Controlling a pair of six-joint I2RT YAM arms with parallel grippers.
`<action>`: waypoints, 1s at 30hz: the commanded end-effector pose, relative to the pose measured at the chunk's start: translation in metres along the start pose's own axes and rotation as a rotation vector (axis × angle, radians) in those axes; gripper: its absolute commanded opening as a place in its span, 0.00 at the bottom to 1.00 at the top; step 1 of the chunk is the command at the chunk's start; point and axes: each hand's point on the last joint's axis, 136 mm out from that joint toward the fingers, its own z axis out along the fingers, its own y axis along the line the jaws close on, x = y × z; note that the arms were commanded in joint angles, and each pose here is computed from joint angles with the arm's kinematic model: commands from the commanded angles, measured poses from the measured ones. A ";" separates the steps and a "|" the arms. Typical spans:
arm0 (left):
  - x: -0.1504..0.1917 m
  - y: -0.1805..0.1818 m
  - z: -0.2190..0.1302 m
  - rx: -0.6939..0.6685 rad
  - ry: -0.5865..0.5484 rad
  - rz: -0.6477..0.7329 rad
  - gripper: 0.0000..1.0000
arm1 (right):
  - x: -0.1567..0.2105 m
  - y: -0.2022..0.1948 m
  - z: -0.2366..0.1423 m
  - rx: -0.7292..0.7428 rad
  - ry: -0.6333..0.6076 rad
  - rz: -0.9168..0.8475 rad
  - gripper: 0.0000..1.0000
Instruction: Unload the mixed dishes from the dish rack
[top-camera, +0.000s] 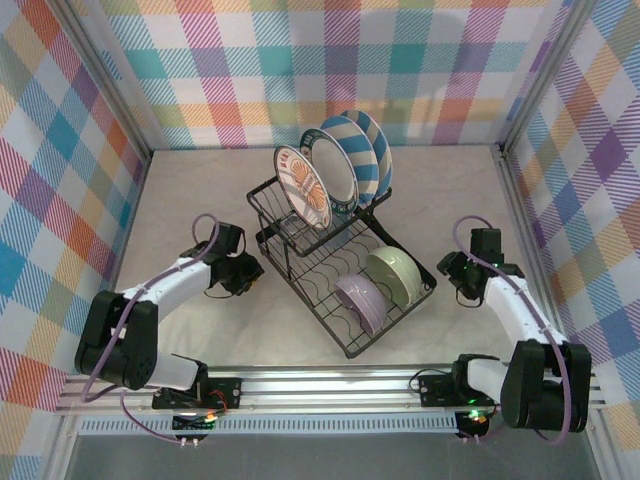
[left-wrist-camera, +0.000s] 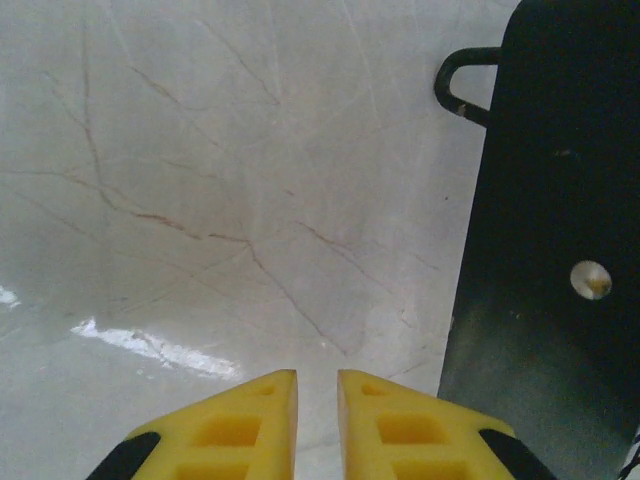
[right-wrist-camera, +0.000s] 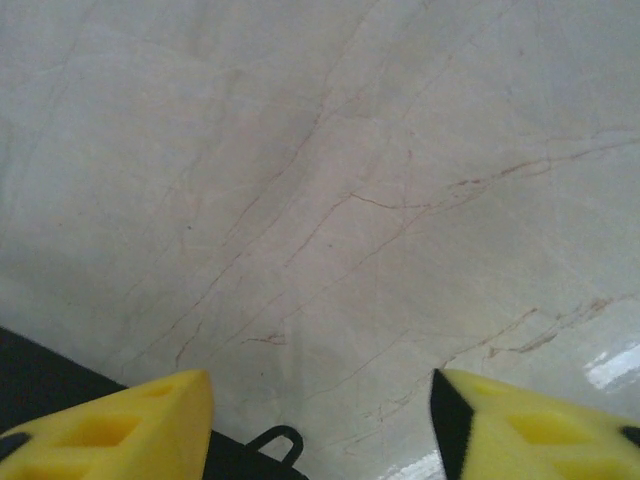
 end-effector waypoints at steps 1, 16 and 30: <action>-0.003 -0.021 0.002 0.056 0.002 -0.021 0.19 | -0.002 0.001 0.007 0.009 0.024 -0.004 0.51; 0.000 -0.049 0.025 0.106 0.039 -0.002 0.18 | 0.014 0.009 0.023 -0.039 0.122 -0.011 0.29; -0.012 -0.079 0.035 0.136 0.052 0.012 0.18 | 0.029 0.020 0.028 -0.108 0.186 -0.022 0.24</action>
